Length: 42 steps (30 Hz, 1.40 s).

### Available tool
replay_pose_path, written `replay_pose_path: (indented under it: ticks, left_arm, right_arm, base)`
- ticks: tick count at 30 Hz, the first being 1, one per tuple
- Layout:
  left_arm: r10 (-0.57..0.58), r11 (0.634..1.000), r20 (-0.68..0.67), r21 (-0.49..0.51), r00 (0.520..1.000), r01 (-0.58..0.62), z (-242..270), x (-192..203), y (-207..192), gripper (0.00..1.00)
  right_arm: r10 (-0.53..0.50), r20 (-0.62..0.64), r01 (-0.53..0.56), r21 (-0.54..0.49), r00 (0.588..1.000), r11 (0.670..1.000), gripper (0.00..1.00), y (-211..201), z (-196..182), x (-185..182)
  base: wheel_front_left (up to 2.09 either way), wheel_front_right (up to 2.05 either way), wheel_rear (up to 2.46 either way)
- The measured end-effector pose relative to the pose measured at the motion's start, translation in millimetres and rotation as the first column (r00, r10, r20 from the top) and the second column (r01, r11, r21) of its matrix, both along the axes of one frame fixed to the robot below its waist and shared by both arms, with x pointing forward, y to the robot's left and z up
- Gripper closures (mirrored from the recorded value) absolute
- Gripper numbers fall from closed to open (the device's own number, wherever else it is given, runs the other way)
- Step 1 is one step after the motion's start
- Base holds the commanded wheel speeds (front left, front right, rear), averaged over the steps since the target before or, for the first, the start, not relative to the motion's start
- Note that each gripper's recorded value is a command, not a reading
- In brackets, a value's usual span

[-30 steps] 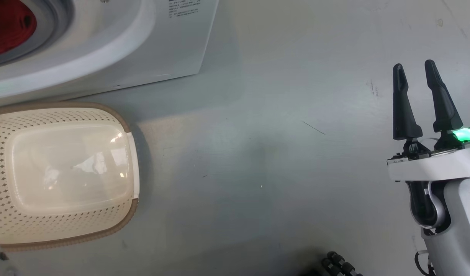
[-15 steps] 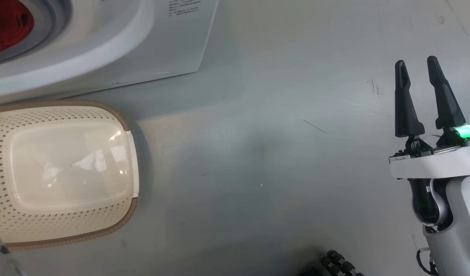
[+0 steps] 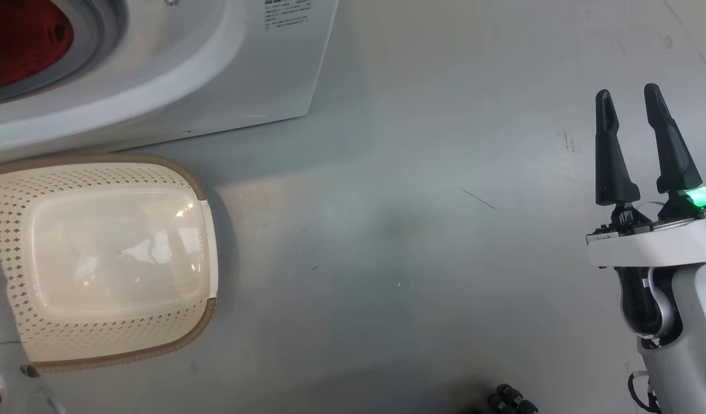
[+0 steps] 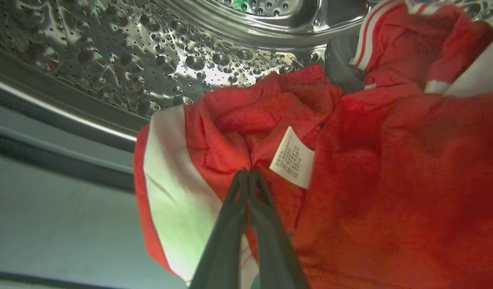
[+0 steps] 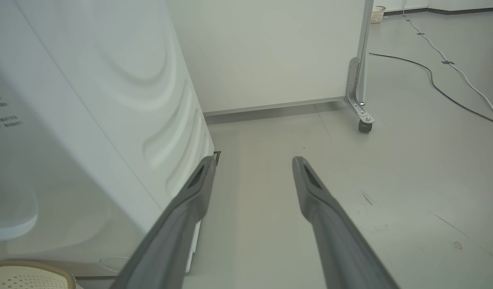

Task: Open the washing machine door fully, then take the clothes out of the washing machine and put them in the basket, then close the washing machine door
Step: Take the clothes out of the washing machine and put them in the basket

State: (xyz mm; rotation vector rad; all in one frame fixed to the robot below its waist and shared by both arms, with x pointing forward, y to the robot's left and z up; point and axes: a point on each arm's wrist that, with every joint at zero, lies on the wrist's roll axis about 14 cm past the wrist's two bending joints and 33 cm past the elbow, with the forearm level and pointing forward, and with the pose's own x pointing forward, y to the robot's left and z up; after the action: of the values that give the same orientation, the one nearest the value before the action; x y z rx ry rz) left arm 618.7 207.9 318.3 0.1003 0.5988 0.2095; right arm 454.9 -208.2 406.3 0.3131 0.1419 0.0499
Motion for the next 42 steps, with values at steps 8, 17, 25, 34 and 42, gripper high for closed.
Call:
replay_pose_path:
  ticks: [8, 17, 25, 34, 42]
  left_arm:
    - [-0.005, 0.999, 0.122, -0.047, 0.992, 0.011, 30.7, 1.6, -12.5, 1.00]
    - [-0.011, 0.996, 0.247, -0.082, 0.969, 0.033, 61.2, -15.2, -17.8, 1.00]
    - [0.012, 0.993, 0.385, -0.112, 0.923, 0.034, 102.5, -29.4, -8.9, 1.00]
    - [-0.028, 0.990, 0.518, -0.103, 0.855, 0.095, 144.1, -51.8, -5.6, 1.00]
    - [-0.088, 0.984, 0.556, -0.082, 0.827, 0.160, 157.5, -83.4, -11.8, 1.00]
  right_arm:
    - [0.015, 0.035, -0.015, -0.006, 0.999, 1.000, 0.00, 2.7, 14.0, 1.1]
    - [0.033, 0.071, -0.032, -0.006, 0.997, 0.999, 0.00, 9.5, 30.8, -4.1]
    - [0.036, 0.102, -0.036, -0.006, 0.994, 0.999, 0.00, 12.1, 46.5, -13.3]
    - [0.060, 0.134, -0.059, -0.009, 0.989, 0.998, 0.00, 21.4, 60.8, -21.6]
    - [0.059, 0.179, -0.060, -0.004, 0.982, 0.998, 0.00, 24.3, 78.7, -28.1]
  base:
    - [0.00, 0.00, 0.00]
    - [0.00, 0.00, 0.00]
    - [0.00, 0.00, 0.00]
    - [0.00, 0.00, 0.00]
    - [0.00, 0.00, 0.00]
